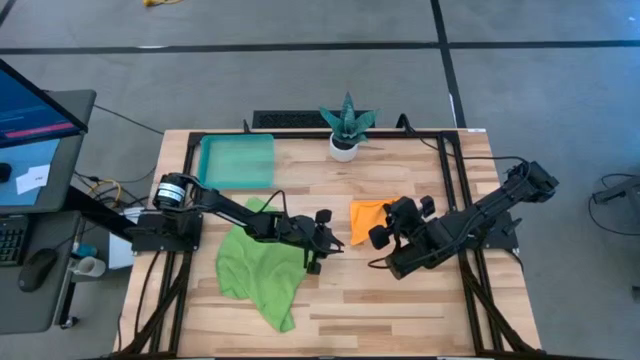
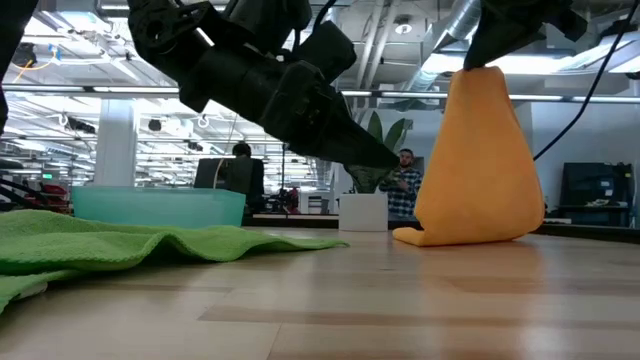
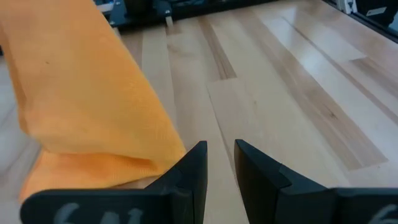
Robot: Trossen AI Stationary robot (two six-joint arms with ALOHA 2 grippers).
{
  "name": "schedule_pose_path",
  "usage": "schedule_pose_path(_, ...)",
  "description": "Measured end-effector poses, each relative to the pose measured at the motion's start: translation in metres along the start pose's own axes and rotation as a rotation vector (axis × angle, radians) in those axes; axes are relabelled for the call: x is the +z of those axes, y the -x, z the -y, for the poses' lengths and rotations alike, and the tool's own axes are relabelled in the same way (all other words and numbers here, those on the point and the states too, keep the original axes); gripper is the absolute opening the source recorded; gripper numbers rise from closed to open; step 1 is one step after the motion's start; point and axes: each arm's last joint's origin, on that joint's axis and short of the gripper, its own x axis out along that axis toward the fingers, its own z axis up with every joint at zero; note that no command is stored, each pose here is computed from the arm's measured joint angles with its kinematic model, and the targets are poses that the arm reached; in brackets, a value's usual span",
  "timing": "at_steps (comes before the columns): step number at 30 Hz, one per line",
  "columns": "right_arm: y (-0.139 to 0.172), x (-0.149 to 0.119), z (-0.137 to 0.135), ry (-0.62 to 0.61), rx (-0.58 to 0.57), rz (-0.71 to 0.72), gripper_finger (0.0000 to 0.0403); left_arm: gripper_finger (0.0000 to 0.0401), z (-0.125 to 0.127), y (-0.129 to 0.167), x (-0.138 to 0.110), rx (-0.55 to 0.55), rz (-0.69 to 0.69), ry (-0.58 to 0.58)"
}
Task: Roll microfiber towels into tight, uniform cylinder then place into a basket
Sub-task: Fold the yellow microfiber cloth
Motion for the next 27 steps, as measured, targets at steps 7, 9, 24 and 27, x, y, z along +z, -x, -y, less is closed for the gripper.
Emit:
schedule_pose_path(7,0.000,0.000,0.000,0.002,0.001,-0.001,0.0038,0.0072,-0.009,0.000,0.000,0.027,0.008,0.019)
schedule_pose_path(9,0.000,0.000,0.000,0.002,0.001,-0.001,0.0038,0.0072,-0.013,-0.003,-0.002,0.041,0.022,0.027)
schedule_pose_path(24,0.004,-0.019,-0.015,-0.019,0.079,-0.274,0.0038,0.0072,-0.015,-0.016,-0.017,0.036,-0.036,0.049)
schedule_pose_path(27,0.003,-0.027,-0.012,-0.003,0.010,-0.334,0.0038,0.0072,-0.015,-0.015,-0.017,0.034,-0.049,0.051)
